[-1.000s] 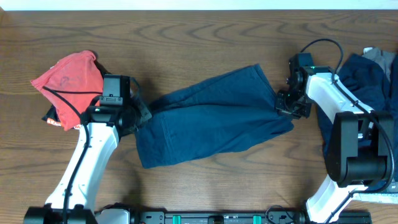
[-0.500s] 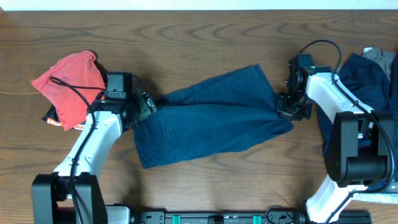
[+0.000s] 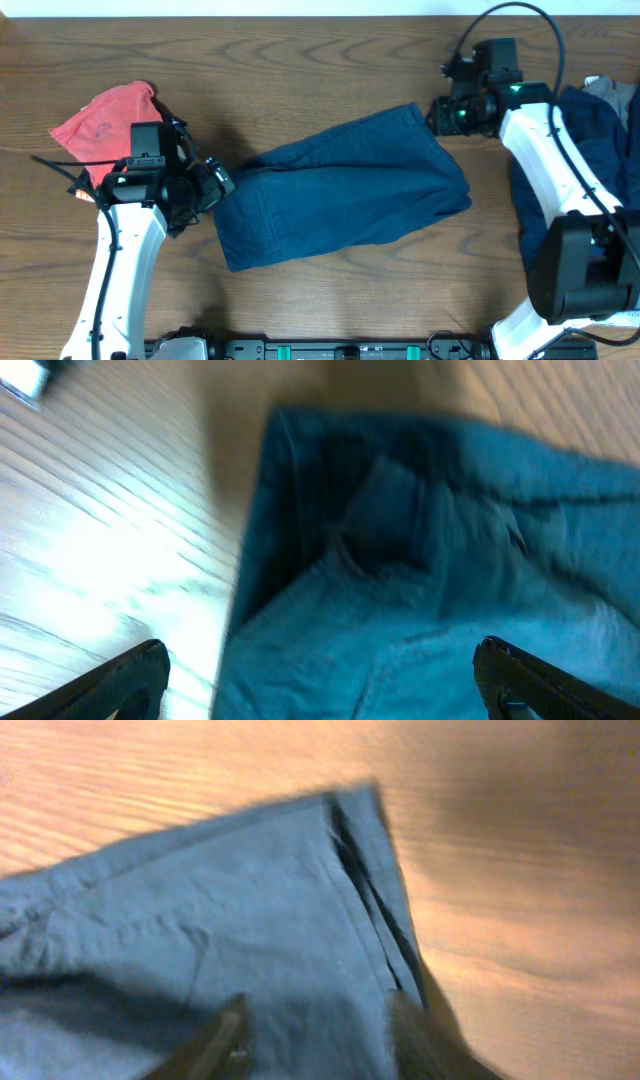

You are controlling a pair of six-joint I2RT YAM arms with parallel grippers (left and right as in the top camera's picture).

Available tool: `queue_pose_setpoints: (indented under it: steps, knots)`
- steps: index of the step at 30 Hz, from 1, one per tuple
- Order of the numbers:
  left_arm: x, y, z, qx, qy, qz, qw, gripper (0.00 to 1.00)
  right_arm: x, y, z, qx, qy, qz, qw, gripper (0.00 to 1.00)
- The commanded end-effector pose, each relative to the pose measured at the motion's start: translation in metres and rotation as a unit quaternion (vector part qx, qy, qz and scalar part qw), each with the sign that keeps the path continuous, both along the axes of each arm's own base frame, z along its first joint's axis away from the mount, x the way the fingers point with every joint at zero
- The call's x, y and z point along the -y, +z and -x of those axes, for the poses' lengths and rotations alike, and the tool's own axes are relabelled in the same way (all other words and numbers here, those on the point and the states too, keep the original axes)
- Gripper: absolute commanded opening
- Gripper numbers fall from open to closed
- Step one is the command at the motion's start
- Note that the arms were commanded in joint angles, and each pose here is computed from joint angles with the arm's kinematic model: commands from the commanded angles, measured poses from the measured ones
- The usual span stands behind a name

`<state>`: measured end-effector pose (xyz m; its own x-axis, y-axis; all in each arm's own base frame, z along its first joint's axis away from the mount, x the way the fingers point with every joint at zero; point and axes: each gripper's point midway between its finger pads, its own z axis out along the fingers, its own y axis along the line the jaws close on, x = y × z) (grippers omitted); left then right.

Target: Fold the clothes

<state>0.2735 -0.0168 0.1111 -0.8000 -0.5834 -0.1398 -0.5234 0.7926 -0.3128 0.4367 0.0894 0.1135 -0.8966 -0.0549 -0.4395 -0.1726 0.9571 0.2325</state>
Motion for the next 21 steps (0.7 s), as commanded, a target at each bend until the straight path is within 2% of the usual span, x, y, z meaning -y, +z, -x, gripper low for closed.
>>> queue_pose_setpoints:
  steps: [1,6,7,9,17,18,19,20,21]
  knots:
    - [0.021,-0.011,0.012,-0.021,-0.027,0.040,0.999,0.98,-0.014,-0.023,-0.009,0.002,0.038,-0.001,0.999,0.50]
    - [0.029,-0.026,0.016,-0.024,-0.042,0.037,0.998,0.98,-0.018,-0.057,-0.027,0.003,0.038,-0.002,0.999,0.48]
    - [0.029,-0.029,0.015,-0.021,-0.044,0.035,0.998,0.89,-0.019,-0.063,-0.031,0.003,0.034,-0.004,0.999,0.47]
    - [0.031,-0.038,0.013,-0.017,-0.049,0.033,0.998,0.82,-0.021,-0.074,-0.035,0.003,0.036,-0.008,0.999,0.47]
    - [0.032,-0.088,0.019,-0.049,-0.048,0.034,0.997,0.82,-0.034,-0.108,-0.034,-0.016,0.050,-0.008,0.999,0.40]
    - [0.032,-0.093,0.020,-0.057,-0.048,0.035,0.997,0.82,-0.035,-0.112,-0.034,-0.019,0.051,-0.007,0.998,0.36]
    - [0.032,-0.097,0.022,-0.066,-0.048,0.035,0.996,0.81,-0.035,-0.113,-0.034,-0.020,0.051,-0.007,0.998,0.27]
    - [0.032,-0.103,0.023,-0.075,-0.047,0.035,0.995,0.82,-0.033,-0.114,-0.034,-0.021,0.048,-0.001,0.999,0.06]
    - [0.032,-0.108,0.025,-0.086,-0.047,0.036,0.995,0.82,-0.029,-0.116,-0.034,-0.022,0.040,0.008,0.999,0.01]
